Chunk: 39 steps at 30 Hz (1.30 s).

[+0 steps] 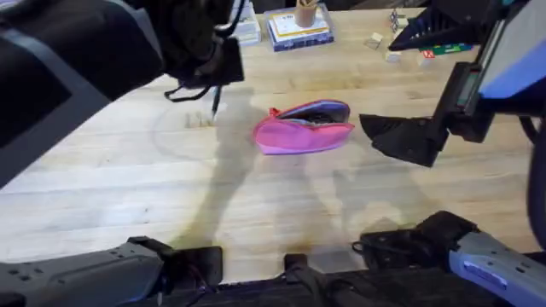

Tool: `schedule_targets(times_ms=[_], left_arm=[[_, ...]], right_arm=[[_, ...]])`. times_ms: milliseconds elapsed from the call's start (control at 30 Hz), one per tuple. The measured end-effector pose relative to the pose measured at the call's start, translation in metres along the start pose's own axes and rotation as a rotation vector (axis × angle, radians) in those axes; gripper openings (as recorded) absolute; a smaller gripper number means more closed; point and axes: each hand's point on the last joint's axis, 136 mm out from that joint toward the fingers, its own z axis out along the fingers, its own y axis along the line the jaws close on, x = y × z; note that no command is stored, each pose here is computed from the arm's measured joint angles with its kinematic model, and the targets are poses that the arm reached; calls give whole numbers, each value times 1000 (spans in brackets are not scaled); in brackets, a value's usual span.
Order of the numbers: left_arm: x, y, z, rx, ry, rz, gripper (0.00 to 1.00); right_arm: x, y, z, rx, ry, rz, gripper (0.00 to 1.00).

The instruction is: Unzip the bag, pick up the pens from the table one at a time and place them inside, then zip the bag closed.

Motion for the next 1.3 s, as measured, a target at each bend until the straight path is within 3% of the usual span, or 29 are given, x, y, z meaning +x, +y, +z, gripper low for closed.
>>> schedule_targets(times_ms=[267,500,667,867,1067,1133,1300], left_arm=[[-24,-67,-29,143,-162,254,45],[-19,-123,-51,275,-264,490,45],[-5,-158,-65,433,-276,592,45],[15,-185,-82,650,-231,660,44],[27,-196,-90,741,-233,766,44],[36,-203,-77,765,-204,826,44],[59,-211,-45,789,-103,864,44]], right_arm=[[1,1,0,-3,4,30,998],[7,5,0,-21,27,61,998],[9,8,0,-29,38,67,998],[9,8,0,-30,38,67,998],[9,8,0,-29,38,67,998],[9,8,0,-30,38,67,998],[9,8,0,-30,38,67,998]])
